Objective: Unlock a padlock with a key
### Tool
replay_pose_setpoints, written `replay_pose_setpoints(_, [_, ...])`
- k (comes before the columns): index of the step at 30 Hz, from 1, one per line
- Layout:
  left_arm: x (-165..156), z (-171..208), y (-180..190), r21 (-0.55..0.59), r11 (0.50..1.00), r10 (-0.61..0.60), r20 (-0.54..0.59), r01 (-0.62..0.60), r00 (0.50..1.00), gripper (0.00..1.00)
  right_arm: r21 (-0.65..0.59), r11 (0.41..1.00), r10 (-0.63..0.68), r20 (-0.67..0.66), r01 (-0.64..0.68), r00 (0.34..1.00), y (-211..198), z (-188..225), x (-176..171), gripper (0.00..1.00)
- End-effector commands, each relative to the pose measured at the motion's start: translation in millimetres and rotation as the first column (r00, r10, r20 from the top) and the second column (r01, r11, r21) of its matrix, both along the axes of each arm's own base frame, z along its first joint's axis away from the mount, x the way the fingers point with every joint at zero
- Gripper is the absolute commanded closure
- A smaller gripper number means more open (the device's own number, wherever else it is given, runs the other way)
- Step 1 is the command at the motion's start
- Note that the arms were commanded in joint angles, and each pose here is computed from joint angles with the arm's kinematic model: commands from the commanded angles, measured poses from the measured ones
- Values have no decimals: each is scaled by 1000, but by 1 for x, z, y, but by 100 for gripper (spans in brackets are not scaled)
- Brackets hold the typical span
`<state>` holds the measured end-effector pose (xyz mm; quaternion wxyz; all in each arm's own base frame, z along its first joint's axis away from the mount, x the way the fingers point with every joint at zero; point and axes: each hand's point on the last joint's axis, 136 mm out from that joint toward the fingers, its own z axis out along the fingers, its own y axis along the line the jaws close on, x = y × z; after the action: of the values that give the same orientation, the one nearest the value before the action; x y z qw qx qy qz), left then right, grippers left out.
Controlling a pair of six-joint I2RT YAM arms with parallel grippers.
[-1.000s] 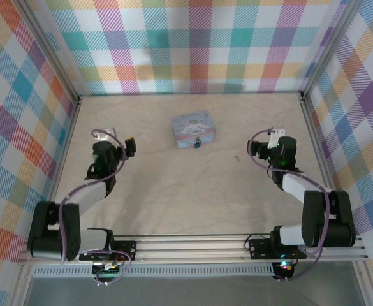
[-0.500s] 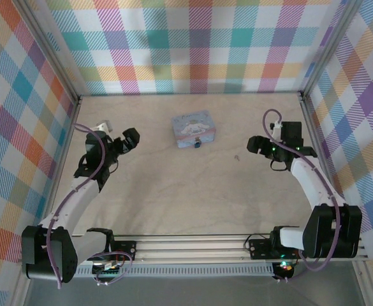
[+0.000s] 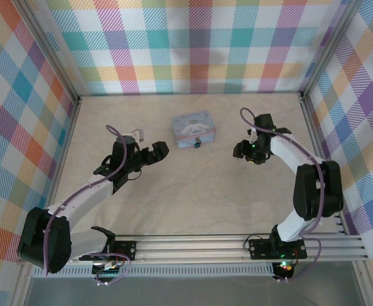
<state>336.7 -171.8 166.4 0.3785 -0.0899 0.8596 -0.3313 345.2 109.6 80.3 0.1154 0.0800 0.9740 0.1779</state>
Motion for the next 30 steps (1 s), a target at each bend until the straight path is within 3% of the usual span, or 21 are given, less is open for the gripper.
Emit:
replay_pose_setpoints(1, [7,15,-1,-11,1000,25,42,-25,999,1,-20,998,-65,-16,65,998,0,-5,16,48])
replay_pose_setpoints(13, [1,17,13,28,997,76,61,-78,995,0,-27,995,-102,-55,100,993,10,-31,39,62])
replay_pose_setpoints(30, [0,15,16,42,995,86,54,-88,995,0,-83,993,-94,-99,86,991,15,-52,41,70])
